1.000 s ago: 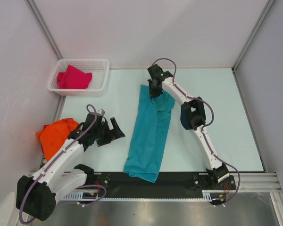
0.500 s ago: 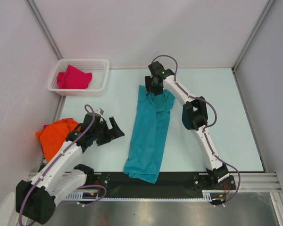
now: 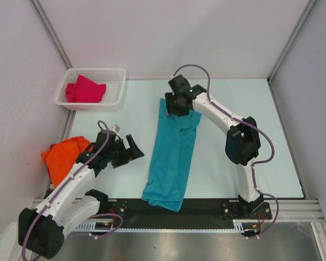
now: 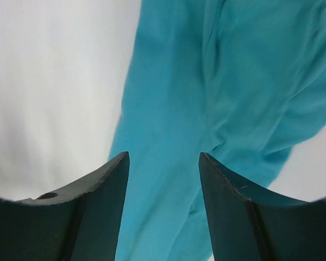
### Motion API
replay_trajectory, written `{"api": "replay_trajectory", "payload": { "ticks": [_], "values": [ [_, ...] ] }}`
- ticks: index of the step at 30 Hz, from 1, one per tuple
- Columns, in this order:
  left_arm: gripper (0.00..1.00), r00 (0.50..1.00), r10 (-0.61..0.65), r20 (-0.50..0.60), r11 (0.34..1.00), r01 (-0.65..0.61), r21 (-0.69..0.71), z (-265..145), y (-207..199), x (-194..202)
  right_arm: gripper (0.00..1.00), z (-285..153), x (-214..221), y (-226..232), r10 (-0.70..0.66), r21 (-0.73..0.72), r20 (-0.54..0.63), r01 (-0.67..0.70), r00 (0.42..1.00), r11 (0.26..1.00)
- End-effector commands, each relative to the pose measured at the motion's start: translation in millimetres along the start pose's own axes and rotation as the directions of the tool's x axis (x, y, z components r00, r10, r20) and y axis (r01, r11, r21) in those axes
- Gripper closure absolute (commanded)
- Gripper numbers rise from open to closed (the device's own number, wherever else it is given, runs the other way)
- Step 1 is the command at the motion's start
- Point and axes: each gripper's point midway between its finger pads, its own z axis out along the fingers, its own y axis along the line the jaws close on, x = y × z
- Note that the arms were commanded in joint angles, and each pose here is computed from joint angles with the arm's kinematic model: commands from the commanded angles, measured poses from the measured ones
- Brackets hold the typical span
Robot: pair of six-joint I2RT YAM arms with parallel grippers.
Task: Fold and stack the t-shirts
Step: Rotate the tshirt 90 degrees
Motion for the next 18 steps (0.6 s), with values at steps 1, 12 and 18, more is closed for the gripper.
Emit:
{"api": "replay_trajectory", "payload": {
  "ticks": [1,12,18],
  "values": [
    [0.0,1.0,-0.008,0.016,0.999,0.007,0.051,-2.3,-9.1,-4.2,0.41,23.1,58.5,11.0,0.044,0.005,-0.105,-0.044,0.993,0.999],
    [0.0,1.0,-0.014,0.021,0.997,0.013,0.071,-3.9,-11.2,-5.7,0.41,46.2,121.9,-8.5,0.082,0.108,-0.218,-0.06,0.973,0.992],
    [0.0,1.0,-0.011,0.014,0.997,0.01,0.07,-3.3,-10.6,-8.5,0.41,62.4,128.8,-17.4,0.103,0.154,-0.26,-0.064,0.96,0.986]
  ]
}}
